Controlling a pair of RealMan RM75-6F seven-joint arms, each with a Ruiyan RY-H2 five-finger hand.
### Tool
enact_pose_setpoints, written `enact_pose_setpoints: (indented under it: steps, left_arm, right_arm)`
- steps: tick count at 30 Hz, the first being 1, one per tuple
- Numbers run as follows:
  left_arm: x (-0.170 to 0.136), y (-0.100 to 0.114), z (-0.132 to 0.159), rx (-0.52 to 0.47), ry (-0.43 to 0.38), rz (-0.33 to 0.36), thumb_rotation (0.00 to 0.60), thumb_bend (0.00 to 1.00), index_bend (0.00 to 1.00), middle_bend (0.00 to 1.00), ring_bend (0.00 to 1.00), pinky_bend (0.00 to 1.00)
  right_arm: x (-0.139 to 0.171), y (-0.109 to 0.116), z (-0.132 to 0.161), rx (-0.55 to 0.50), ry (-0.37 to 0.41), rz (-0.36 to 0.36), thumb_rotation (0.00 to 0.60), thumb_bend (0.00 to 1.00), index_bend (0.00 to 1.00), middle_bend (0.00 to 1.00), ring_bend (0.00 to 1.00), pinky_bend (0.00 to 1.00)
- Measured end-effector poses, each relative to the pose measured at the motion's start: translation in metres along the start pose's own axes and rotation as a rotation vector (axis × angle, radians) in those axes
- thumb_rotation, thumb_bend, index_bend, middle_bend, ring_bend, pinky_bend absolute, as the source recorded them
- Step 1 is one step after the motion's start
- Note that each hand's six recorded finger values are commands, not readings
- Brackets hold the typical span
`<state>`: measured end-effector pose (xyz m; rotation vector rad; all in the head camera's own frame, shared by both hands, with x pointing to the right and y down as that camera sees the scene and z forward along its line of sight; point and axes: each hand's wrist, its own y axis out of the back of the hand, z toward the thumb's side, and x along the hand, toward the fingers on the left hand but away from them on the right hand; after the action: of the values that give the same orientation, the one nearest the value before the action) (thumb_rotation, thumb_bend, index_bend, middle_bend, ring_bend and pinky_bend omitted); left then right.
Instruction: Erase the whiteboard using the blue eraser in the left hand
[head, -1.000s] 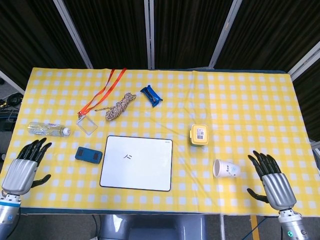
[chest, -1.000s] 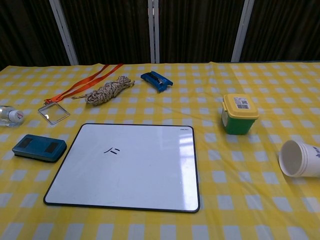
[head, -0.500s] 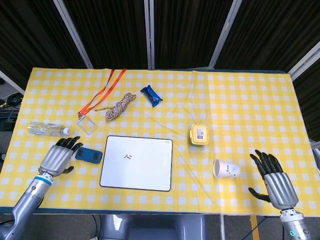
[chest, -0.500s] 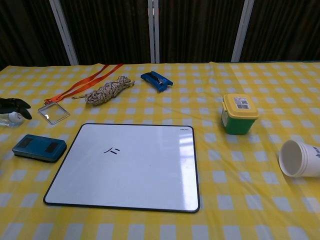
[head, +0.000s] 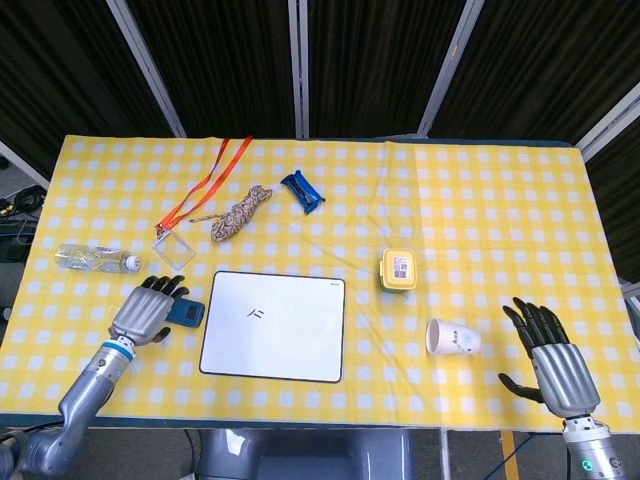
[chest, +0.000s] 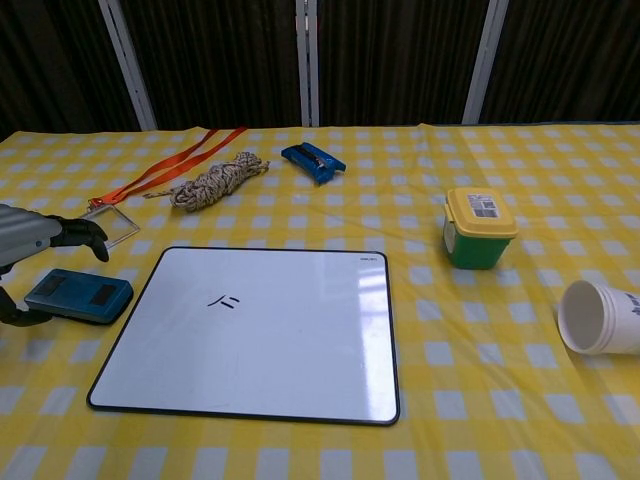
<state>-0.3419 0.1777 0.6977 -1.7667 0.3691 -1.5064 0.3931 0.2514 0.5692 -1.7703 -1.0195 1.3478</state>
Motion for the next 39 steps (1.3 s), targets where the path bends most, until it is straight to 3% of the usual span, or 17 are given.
enact_pose_setpoints:
  steps: [6,14,17,19,22,25,32,39]
  left_arm:
    - [0.009,-0.007,0.01,-0.005,-0.007,-0.036,0.6,0.29,0.23,0.1,0.14,0.17]
    - [0.017,-0.011,0.016,-0.017,-0.003,-0.032,0.6,0.31,0.29,0.16,0.19,0.2]
    - [0.018,-0.01,0.018,-0.026,-0.003,-0.019,0.6,0.43,0.42,0.27,0.29,0.27]
    - [0.019,-0.008,0.019,-0.031,-0.004,-0.002,0.6,0.55,0.56,0.4,0.4,0.37]
    - [0.018,-0.003,0.021,-0.037,-0.004,0.042,0.6,0.61,0.69,0.52,0.5,0.46]
    - [0.018,0.003,0.024,-0.056,-0.007,0.099,0.6,0.64,0.75,0.57,0.54,0.5]
    - [0.015,0.019,0.033,-0.111,-0.056,0.241,0.6,0.64,0.76,0.58,0.55,0.51]
    - [0.02,0.036,0.062,-0.127,-0.172,0.371,0.6,0.64,0.77,0.58,0.55,0.52]
  right_arm:
    - [0.0,-0.001,0.0,0.001,-0.002,0.002,0.6,0.07,0.01,0.0,0.0,0.0]
    - [0.0,-0.002,0.0,0.004,-0.003,0.008,0.6,0.07,0.01,0.0,0.0,0.0]
    - [0.0,-0.002,0.0,0.004,-0.003,0.005,0.6,0.07,0.01,0.0,0.0,0.0]
    - [0.0,-0.002,0.0,0.003,-0.003,0.005,0.6,0.07,0.01,0.0,0.0,0.0]
    - [0.0,-0.002,0.0,0.004,-0.002,0.005,0.6,0.07,0.01,0.0,0.0,0.0]
    - [0.0,-0.002,0.001,0.004,0.0,0.004,0.6,0.07,0.01,0.0,0.0,0.0]
    - [0.0,-0.002,0.0,0.001,-0.003,0.005,0.6,0.07,0.01,0.0,0.0,0.0]
    - [-0.001,-0.001,-0.002,-0.009,-0.009,0.005,0.6,0.07,0.01,0.0,0.0,0.0]
